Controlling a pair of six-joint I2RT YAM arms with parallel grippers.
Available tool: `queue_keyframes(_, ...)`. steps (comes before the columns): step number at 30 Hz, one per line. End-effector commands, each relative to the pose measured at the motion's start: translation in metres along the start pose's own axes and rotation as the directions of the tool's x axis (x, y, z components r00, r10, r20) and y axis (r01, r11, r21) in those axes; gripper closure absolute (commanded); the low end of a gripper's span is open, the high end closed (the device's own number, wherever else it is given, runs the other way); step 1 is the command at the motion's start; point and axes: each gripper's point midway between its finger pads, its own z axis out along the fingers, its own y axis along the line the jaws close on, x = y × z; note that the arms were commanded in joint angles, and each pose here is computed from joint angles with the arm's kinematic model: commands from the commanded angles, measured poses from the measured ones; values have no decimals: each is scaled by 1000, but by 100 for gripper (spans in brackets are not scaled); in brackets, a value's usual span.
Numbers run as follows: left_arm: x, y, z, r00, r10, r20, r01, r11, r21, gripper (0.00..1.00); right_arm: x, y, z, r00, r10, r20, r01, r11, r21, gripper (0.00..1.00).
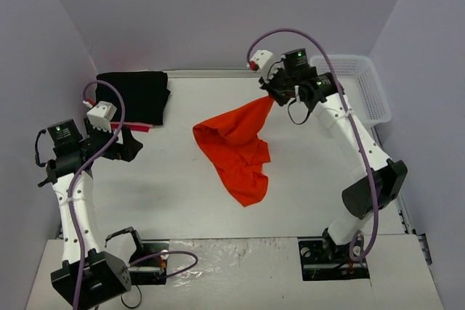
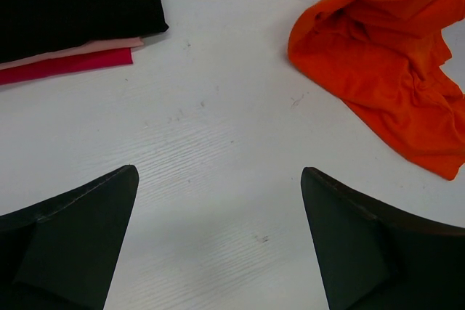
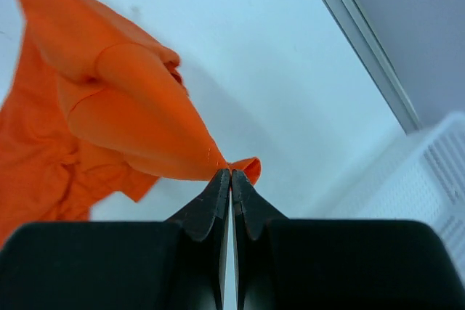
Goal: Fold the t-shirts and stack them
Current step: Flatten out the tshirt
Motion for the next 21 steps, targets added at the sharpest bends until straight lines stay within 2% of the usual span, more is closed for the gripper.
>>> queue_keyframes(1, -16, -11, 0, 997, 64, 42, -66, 997, 44, 6, 54, -39, -11, 992, 81, -94, -74, 994, 79, 100)
queue_keyframes(6, -18, -22, 18, 993, 115, -29, -113, 990, 85, 6, 98, -74, -33, 982, 153, -109, -130, 972, 194, 100)
queue_keyframes(7, -18, -34, 26, 987, 153, -45, -147, 981, 124, 6, 117, -75, -32, 974, 175, -141, -144, 968, 206, 100)
queue_keyframes(9, -14, -39, 39, 980, 180, -86, -165, 974, 153, 6, 125, -79, -36, 974, 177, -144, -141, 962, 232, 100)
queue_keyframes(11, -18, -59, 51, 970, 226, -89, -201, 953, 228, 6, 139, -79, -37, 967, 195, -161, -153, 958, 241, 100)
queue_keyframes(13, -19, -75, 65, 966, 231, -118, -184, 931, 314, 6, 144, -81, -37, 966, 204, -158, -161, 955, 249, 100)
queue_keyframes(17, 0, -143, 95, 935, 283, -212, -124, 823, 554, 1, 156, -79, -35, 958, 227, -176, -179, 951, 251, 100)
queue_keyframes(18, 5, -154, 97, 925, 309, -222, -127, 800, 586, 3, 158, -79, -34, 956, 232, -179, -184, 951, 250, 100)
queue_keyframes(19, 12, -159, 100, 905, 359, -228, -160, 785, 599, 7, 158, -78, -32, 956, 234, -177, -188, 951, 246, 100)
queue_keyframes(21, 33, -186, 108, 854, 462, -238, -215, 731, 648, 7, 162, -77, -31, 953, 242, -184, -194, 950, 244, 100)
